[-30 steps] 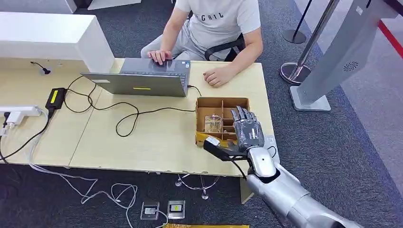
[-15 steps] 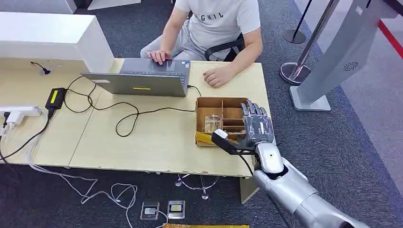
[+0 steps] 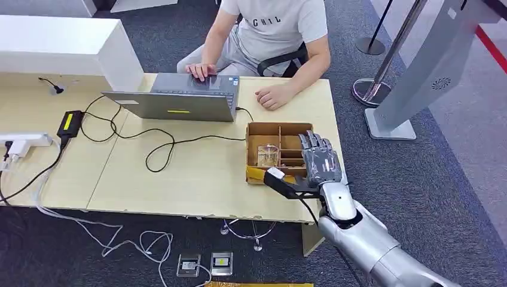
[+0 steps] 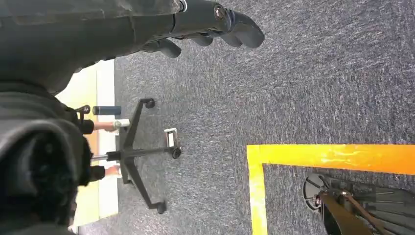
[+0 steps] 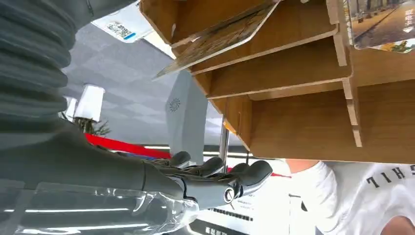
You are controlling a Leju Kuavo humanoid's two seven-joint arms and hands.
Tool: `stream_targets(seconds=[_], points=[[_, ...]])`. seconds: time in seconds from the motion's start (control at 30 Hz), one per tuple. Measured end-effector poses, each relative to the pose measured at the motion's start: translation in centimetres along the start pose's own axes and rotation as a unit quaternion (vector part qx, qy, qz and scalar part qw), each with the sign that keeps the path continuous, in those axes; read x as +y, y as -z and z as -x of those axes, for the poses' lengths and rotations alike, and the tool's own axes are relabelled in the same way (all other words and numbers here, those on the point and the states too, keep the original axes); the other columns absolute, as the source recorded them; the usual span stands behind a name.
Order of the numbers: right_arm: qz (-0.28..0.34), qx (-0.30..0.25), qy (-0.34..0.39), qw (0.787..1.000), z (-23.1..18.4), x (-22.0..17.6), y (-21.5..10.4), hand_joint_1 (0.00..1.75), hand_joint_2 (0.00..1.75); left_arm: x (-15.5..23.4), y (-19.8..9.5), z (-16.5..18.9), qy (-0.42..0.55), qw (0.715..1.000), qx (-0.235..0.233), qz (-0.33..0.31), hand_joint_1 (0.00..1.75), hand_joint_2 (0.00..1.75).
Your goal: Pass the card to the sensor for recognition and then transmit it.
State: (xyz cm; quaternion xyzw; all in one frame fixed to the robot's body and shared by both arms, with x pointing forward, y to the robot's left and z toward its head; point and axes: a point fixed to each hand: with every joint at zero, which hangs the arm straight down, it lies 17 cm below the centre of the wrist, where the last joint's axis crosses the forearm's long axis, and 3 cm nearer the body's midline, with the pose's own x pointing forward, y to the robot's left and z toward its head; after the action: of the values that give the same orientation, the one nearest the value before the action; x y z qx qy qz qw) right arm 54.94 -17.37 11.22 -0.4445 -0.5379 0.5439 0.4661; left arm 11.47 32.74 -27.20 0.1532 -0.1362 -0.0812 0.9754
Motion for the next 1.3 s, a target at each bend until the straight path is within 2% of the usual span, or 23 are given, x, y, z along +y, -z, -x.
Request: stream_targets(seconds=[0.7,0.73,0.77,0.8,1.3], points=[[-0.002,-0.007,0.011,1.000,-0.69,0.07,-0.15,0.00,1.75,0.28,0.07,0.06,0.000,1.000,0.000,-0.002,0.00,0.00],[-0.002,-0.006,0.011,1.000,-0.63,0.12,-0.15,0.14,1.75,0.35,0.09,0.08,0.000,1.000,0.001,-0.002,0.00,0.00],[-0.003,-0.005,0.012,1.000,-0.59,0.15,-0.15,0.54,1.75,0.35,0.08,0.08,0.000,1.000,0.001,-0.002,0.00,0.00],[-0.003,-0.004,0.012,1.000,-0.54,0.21,-0.15,1.75,1.75,0.35,0.09,0.07,0.000,1.000,0.000,-0.002,0.00,0.00],[-0.011,0.004,0.008,1.000,-0.01,0.77,-0.25,1.75,1.75,0.48,0.12,0.03,0.007,1.000,-0.003,-0.002,0.00,0.00]])
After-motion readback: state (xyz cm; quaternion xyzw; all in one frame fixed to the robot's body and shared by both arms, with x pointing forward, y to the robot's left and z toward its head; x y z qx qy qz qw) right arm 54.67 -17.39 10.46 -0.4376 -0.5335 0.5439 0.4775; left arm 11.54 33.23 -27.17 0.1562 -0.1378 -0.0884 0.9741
